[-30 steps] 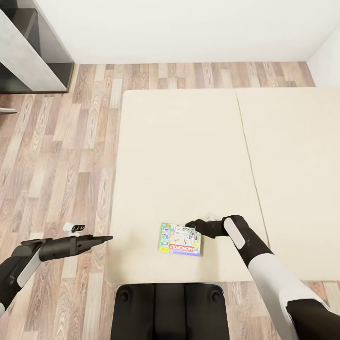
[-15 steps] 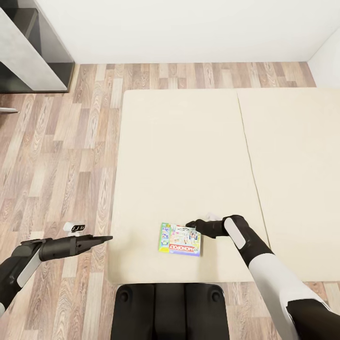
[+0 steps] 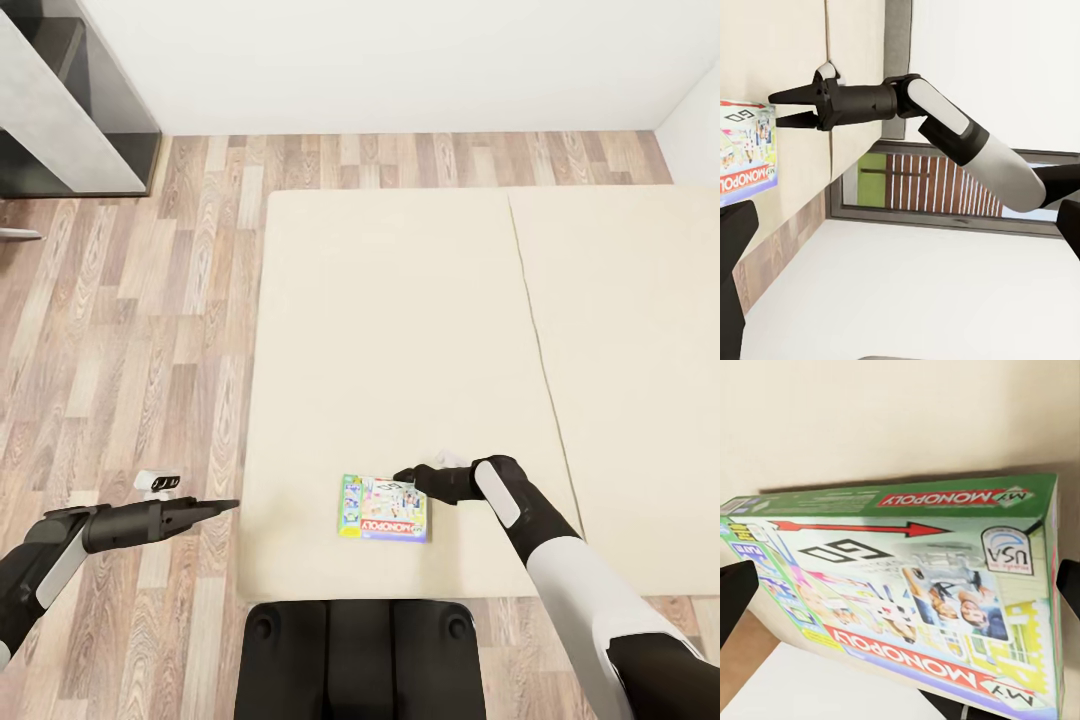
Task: Put all the toys in the child's room - the three board games (two on the bed and one on the table), the two jigsaw puzzles on the table, and the tennis ball on the table - inside the toy box on the table in the child's room.
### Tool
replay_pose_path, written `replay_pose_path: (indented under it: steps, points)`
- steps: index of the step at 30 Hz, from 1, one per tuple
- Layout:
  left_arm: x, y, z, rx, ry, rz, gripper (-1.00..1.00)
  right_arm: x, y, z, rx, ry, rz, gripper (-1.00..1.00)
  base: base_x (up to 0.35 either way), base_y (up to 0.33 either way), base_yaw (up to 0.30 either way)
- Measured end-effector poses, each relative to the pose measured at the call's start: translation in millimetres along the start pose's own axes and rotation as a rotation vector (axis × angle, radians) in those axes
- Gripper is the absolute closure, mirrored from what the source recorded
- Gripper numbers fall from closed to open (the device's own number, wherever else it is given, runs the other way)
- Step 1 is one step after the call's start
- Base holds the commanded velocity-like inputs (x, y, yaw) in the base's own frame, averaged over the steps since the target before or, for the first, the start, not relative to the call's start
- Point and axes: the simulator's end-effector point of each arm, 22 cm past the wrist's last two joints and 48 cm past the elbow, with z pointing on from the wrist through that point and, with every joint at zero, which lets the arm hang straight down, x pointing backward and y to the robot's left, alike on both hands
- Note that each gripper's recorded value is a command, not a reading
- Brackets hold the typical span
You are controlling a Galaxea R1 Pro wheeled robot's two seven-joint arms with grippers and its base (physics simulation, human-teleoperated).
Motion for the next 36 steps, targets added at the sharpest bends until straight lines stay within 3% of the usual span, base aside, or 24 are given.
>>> replay_pose_path:
  steps: [36]
  points:
    - [-0.1,0.0,-0.1,0.0,0.0,0.0,-1.0,0.7,1.6,0.7,-0.003,0.001,0.0,-1.0,0.0,0.046,0.0]
